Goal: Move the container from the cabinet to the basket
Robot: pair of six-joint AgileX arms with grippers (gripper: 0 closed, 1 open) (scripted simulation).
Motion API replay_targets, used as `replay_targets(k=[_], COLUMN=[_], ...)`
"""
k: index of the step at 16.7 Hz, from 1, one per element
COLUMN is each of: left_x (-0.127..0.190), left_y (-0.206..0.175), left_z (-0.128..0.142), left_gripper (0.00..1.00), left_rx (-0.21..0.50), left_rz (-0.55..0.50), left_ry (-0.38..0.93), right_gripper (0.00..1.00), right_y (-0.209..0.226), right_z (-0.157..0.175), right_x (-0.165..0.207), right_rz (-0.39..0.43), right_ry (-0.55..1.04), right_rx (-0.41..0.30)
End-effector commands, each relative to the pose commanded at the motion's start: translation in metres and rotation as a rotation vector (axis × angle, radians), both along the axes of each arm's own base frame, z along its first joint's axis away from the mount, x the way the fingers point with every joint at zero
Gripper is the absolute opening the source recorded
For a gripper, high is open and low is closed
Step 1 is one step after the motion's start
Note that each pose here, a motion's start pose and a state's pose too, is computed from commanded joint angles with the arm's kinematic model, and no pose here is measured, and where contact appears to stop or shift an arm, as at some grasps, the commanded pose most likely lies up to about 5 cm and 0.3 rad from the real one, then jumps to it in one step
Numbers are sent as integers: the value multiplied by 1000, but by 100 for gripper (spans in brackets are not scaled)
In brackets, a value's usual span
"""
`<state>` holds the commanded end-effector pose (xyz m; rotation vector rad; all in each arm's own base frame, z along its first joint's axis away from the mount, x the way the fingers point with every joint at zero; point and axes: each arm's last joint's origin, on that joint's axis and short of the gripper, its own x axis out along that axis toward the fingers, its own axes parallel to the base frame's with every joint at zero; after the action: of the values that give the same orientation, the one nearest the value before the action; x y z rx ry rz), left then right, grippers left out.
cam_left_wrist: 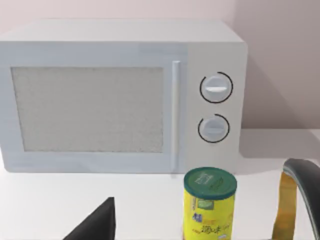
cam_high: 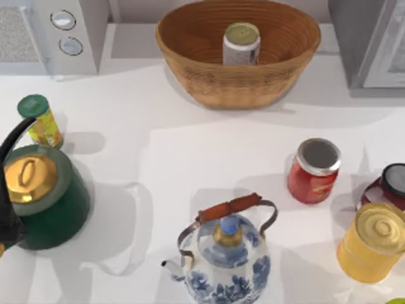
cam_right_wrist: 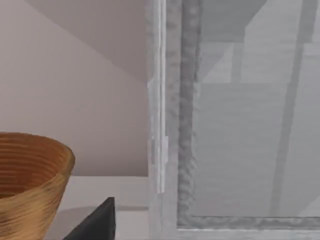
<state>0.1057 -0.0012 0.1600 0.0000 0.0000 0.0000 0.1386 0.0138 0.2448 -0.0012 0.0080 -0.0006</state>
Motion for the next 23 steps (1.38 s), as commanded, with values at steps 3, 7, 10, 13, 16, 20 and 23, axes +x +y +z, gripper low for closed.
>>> replay_targets(k=[3, 7, 10, 13, 16, 20, 23], left_x=[0, 0, 0, 0, 0, 0, 0], left_y=[0, 0, 0, 0, 0, 0, 0], left_z=[0, 0, 0, 0, 0, 0, 0], left_gripper=[100, 100, 100, 100, 100, 100, 100], left_rx=[0, 0, 0, 0, 0, 0, 0], left_rz=[0, 0, 0, 0, 0, 0, 0], left_ry=[0, 0, 0, 0, 0, 0, 0], right_gripper=[100, 100, 100, 100, 100, 100, 100], right_y=[-9, -14, -15, -15, -15, -23, -39], right_z=[-44, -79, -85, -85, -83, -71, -56], right_x=[-23, -32, -33, -33, -32, -25, -10], right_rz=[2, 3, 1, 1, 5, 20, 22], right_ry=[3, 0, -8, -8, -8, -24, -29], right_rx=[1, 1, 1, 1, 1, 1, -2])
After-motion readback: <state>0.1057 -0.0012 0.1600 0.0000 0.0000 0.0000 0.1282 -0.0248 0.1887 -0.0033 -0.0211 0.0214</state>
